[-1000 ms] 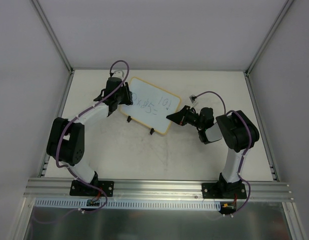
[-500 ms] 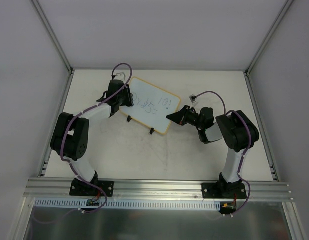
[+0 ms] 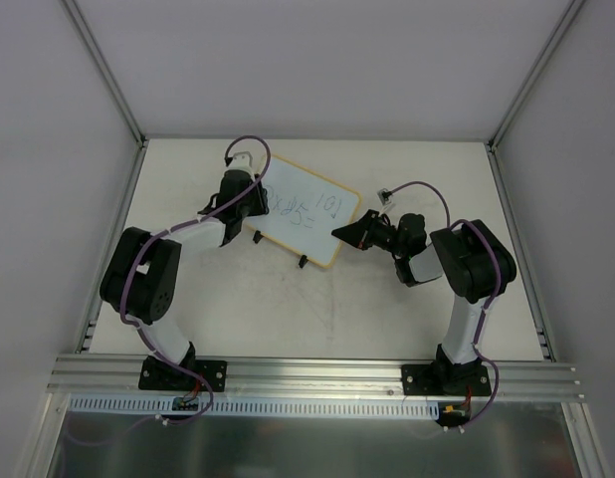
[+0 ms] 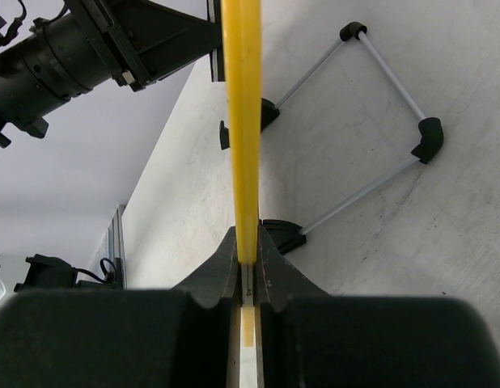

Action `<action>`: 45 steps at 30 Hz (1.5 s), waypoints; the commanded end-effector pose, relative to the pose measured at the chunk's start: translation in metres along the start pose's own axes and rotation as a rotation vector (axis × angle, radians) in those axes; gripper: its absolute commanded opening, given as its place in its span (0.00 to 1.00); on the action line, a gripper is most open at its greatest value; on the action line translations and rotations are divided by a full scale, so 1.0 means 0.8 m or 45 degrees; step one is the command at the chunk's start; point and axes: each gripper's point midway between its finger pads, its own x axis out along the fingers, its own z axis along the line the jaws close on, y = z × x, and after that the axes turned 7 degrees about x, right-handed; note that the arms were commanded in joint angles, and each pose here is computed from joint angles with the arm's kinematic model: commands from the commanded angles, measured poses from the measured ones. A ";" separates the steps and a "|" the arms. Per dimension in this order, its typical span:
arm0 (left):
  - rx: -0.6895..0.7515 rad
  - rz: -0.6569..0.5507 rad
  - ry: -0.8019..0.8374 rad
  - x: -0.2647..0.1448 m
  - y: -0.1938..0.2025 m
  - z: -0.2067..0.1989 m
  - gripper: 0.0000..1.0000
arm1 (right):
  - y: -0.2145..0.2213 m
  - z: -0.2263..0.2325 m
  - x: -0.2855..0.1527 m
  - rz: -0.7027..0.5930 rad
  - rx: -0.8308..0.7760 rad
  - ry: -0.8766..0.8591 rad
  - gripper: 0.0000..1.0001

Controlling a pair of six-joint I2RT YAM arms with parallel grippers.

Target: Erase the whiteboard

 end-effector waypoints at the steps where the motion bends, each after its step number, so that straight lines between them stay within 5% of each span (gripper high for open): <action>1: 0.053 0.047 0.111 -0.005 0.035 -0.049 0.00 | -0.050 0.037 0.006 -0.174 -0.170 -0.138 0.00; 33: 0.190 0.177 0.639 -0.067 0.121 -0.235 0.00 | -0.048 0.041 0.007 -0.153 -0.167 -0.157 0.00; 45: 0.227 0.182 0.469 -0.045 0.130 -0.194 0.00 | -0.048 0.040 0.007 -0.154 -0.168 -0.155 0.00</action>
